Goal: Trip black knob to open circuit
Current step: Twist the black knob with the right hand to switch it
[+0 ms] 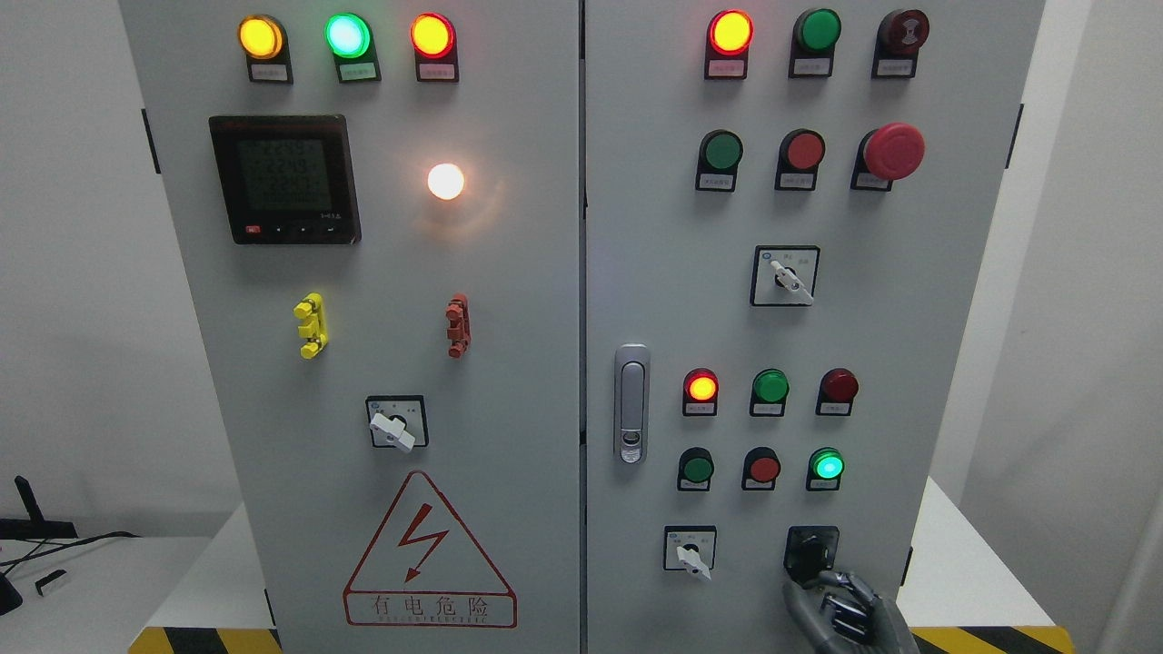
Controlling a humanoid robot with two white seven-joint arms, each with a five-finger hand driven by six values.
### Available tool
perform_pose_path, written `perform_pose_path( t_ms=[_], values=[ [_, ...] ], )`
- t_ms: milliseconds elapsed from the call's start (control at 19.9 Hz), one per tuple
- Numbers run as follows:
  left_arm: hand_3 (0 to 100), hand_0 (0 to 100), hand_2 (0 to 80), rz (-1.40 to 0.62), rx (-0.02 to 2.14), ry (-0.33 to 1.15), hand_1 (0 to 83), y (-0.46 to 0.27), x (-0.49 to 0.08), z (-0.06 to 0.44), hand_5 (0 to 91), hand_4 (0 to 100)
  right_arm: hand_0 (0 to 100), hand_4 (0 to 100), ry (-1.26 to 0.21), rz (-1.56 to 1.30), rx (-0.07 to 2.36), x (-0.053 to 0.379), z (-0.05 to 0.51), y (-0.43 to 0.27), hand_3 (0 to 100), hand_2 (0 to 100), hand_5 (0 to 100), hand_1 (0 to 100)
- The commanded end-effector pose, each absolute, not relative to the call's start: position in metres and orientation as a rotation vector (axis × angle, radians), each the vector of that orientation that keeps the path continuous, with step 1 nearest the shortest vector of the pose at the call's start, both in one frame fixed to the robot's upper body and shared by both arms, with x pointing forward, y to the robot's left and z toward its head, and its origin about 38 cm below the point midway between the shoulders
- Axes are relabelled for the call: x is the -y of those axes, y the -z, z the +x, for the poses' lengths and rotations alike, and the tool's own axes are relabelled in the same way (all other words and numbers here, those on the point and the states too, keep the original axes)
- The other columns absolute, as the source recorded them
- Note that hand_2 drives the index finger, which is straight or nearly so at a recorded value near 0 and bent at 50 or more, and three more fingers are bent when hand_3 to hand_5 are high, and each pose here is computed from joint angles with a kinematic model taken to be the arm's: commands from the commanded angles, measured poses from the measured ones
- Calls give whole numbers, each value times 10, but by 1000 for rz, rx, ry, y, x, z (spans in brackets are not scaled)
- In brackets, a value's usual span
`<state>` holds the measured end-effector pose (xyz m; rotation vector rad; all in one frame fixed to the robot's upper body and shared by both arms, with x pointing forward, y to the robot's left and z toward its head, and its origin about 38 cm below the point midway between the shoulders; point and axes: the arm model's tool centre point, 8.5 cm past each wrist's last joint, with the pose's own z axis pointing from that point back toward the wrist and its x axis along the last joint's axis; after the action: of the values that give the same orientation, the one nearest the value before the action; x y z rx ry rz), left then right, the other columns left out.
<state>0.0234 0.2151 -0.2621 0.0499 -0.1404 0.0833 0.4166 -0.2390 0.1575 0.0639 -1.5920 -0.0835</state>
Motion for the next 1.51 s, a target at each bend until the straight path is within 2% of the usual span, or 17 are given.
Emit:
perform_pose_path(
  t_ms=[0,1455],
  values=[
    [0,120,0,49,141,-53,389,262,-215,24,0,0,294,1000,83,37,1602,249,416,-160,1000,515,924,772],
    [0,120,0,48,141,-53,389,262,-215,24,0,0,296,998,98,-25,1586,267,411,-151,1000,493,916,762]
  ],
)
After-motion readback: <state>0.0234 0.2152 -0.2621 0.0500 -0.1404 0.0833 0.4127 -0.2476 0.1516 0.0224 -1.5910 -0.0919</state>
